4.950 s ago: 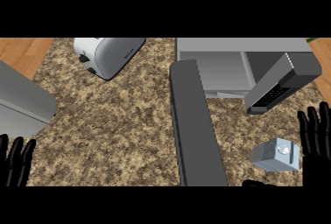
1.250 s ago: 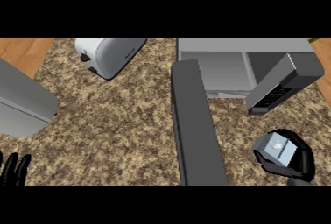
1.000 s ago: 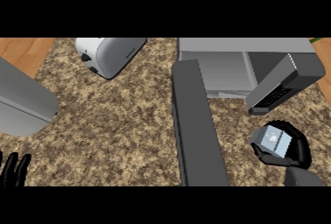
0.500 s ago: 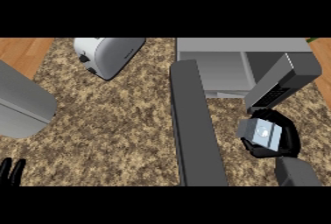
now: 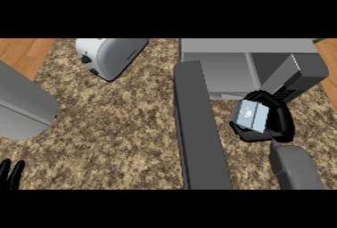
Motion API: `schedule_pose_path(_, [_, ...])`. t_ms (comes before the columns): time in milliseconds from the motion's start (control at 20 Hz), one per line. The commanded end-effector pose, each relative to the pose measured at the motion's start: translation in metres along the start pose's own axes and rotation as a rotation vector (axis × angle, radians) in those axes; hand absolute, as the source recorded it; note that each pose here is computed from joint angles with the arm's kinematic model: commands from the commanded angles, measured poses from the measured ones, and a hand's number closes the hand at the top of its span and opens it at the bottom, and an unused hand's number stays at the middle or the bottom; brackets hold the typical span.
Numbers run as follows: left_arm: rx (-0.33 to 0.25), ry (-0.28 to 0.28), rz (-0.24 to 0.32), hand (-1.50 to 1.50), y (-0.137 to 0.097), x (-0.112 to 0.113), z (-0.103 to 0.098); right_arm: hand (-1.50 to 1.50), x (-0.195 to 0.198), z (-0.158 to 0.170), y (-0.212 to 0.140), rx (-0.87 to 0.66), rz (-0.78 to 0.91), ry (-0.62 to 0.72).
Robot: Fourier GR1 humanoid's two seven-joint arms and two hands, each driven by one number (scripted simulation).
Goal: Pick up the milk, place it into the microwave and close the microwave
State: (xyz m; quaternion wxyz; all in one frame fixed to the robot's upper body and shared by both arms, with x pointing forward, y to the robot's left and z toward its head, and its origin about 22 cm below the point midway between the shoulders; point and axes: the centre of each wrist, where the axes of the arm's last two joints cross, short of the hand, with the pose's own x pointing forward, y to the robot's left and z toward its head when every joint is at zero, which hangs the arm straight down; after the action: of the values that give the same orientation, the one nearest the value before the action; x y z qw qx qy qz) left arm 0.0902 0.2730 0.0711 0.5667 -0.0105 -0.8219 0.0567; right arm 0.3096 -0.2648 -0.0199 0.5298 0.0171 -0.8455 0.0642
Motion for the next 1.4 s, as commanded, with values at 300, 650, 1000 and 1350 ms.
schedule_pose_path(300, [-0.01,-0.015,-0.01,-1.5,0.016,-0.002,0.004,1.5,0.002,-0.092,0.022,0.004,0.053,0.065])
schedule_pose_path(650, [-0.025,0.004,0.019,-1.5,0.009,-0.02,-0.008,1.5,-0.018,-0.114,0.049,0.011,0.092,0.07])
schedule_pose_path(1000, [-0.052,-0.012,0.028,-1.5,0.009,-0.018,-0.019,1.5,-0.021,-0.123,0.048,-0.004,0.18,0.053])
schedule_pose_path(1350, [-0.102,-0.02,0.044,-1.5,0.009,-0.015,-0.021,1.5,0.007,-0.162,0.038,-0.039,0.326,0.03])
